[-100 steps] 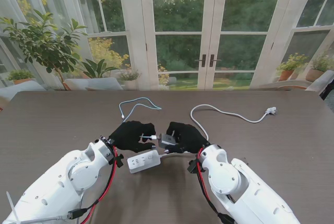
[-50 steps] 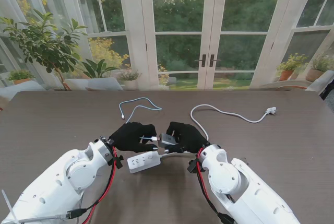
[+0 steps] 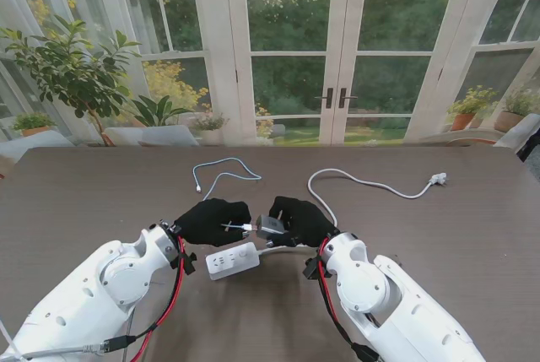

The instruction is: Set up the charging station

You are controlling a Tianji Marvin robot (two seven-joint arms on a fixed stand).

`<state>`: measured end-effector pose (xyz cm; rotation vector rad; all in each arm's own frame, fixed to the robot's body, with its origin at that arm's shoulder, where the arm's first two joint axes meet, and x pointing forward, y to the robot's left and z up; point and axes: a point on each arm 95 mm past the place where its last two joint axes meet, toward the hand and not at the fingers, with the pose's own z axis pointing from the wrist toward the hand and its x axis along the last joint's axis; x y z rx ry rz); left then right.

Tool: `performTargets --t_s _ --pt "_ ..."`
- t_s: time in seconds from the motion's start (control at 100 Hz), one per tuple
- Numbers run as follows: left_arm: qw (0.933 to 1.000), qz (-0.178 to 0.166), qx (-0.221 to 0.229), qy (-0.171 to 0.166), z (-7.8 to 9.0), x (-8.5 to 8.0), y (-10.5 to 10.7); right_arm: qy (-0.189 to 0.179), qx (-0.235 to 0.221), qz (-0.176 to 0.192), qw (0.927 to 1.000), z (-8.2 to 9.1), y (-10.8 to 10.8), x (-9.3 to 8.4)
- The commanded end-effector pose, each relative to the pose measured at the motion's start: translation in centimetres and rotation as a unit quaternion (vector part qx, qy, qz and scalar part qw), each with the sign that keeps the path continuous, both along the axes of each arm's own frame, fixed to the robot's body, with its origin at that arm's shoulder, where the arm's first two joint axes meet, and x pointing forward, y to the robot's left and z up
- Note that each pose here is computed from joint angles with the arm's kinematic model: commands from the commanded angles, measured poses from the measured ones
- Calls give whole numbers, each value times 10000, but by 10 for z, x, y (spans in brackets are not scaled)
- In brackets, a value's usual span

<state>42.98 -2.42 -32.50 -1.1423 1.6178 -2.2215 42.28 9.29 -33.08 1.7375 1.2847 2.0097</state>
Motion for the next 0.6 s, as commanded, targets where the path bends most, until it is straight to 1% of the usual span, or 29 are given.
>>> performTargets --t_s 0.0,0.14,0.44,0.59 --pt "10000 -42 49 76 -2 0 0 71 8 48 10000 -2 3 -1" --pt "9999 -26 -41 143 -3 0 1 82 13 35 10000 -2 3 0" --pt "10000 12 -67 4 -5 2 1 108 13 29 9999 -3 2 0" --pt "9999 13 -107 14 -6 2 1 121 10 29 9999 -3 2 1"
